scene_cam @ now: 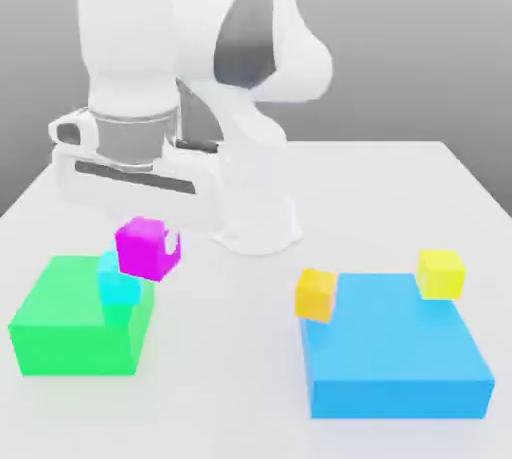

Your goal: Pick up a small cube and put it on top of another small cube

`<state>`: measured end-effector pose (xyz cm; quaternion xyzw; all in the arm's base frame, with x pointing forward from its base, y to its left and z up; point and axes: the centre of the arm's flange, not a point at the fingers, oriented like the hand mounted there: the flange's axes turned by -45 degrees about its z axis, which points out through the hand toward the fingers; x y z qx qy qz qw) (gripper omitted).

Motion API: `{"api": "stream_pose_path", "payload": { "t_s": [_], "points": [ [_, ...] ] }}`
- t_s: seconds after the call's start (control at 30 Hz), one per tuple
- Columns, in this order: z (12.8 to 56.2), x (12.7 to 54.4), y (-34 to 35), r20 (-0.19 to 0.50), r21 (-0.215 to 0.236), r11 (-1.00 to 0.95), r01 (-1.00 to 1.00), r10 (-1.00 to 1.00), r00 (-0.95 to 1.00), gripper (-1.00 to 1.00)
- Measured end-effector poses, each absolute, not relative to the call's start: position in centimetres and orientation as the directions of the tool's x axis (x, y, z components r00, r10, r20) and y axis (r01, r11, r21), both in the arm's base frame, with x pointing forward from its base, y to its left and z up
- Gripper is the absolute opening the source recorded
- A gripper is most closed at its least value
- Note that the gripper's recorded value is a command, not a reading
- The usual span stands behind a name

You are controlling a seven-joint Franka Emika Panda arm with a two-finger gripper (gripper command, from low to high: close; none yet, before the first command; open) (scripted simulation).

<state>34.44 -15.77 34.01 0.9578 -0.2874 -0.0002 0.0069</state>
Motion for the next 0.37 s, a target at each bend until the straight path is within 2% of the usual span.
{"api": "stream_pose_path", "payload": {
  "t_s": [0.1, 0.23, 0.27, 0.37],
  "points": [
    [33.8, 30.6, -18.2, 0.0, -0.002, -0.712, -0.702, -0.702, 0.712, -1.0],
    [29.6, 30.0, -18.6, 0.0, -0.003, -0.686, -0.728, -0.728, 0.686, -1.0],
    [28.5, 29.9, -18.6, 0.0, -0.003, -0.685, -0.729, -0.729, 0.685, 1.0],
    [28.5, 29.9, -18.6, 0.0, -0.003, -0.685, -0.729, -0.729, 0.685, 1.0]
  ]
}}
